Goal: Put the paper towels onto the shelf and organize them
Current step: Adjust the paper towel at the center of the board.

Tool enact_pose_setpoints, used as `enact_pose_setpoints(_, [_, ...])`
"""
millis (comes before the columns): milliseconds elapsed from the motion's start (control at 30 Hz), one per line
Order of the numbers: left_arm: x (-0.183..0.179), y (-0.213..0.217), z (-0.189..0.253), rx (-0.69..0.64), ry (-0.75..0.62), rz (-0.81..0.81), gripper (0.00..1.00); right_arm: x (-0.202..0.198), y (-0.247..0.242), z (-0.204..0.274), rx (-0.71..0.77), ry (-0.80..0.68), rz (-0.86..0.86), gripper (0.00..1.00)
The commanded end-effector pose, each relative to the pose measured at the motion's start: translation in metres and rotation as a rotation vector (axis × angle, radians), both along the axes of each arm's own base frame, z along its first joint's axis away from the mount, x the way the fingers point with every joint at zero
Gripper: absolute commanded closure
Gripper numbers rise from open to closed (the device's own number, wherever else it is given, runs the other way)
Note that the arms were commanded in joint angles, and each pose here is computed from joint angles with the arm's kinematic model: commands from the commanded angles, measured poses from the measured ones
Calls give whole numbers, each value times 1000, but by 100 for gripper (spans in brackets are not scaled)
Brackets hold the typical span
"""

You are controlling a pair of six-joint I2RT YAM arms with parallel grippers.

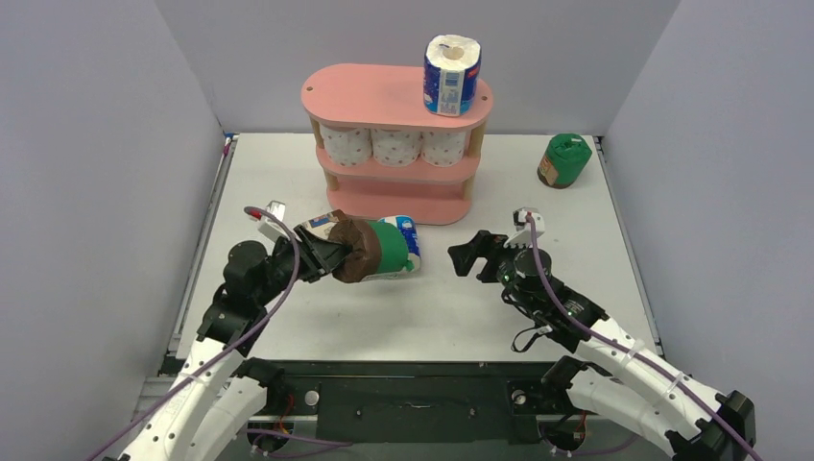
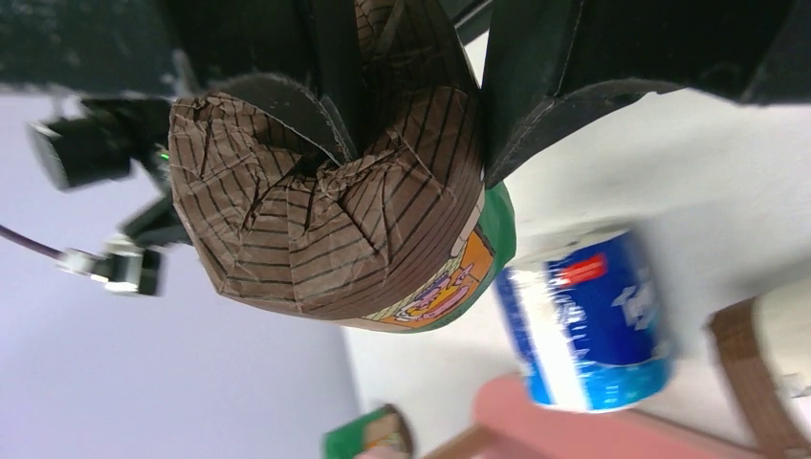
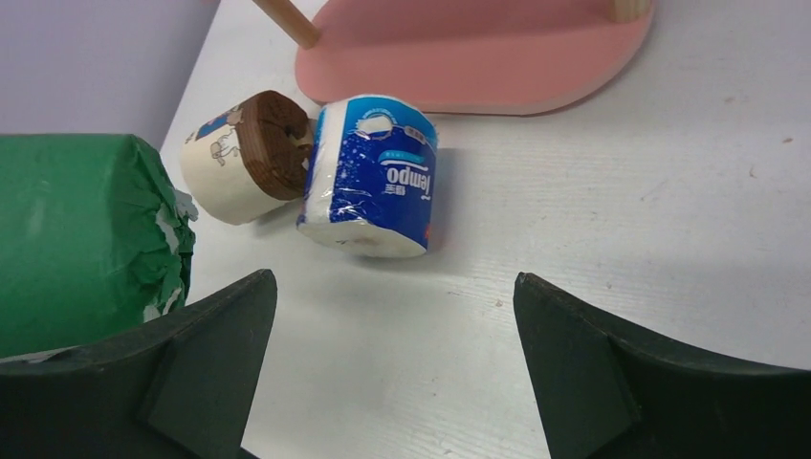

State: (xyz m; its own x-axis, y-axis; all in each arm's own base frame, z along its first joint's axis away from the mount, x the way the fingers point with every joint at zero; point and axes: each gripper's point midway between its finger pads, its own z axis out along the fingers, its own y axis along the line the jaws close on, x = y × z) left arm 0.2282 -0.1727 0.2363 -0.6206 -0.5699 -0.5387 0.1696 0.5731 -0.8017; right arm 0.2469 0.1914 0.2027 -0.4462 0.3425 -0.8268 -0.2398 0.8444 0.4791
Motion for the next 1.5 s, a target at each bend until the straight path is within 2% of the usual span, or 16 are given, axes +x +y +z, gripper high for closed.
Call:
enact_pose_setpoints(0, [-12,-28,65,-257,-169,-175,68,-3,20,21,150,-24,118,11])
enact_pose_setpoints(167, [-30,-36,101,-485,-279,-290,67,-9,28,26,258,-23,207,11])
enact_pose_setpoints(467, [-60,-32,139,-671,-422,-421,67,-34,46,61,408,-145,408,11])
enact_pose_setpoints(667, [-67,-31,149,-784,-406,-488,66,-53,50,85,501,-230,506,11])
enact_pose_setpoints(1033, [-87,-58,162,-779,-404,-685,66,-77,53,137,601,-367,589,11])
enact_pose_setpoints(1467, [-96,-65,165,-778,-417,-727,66,-121,44,182,747,-502,724,11])
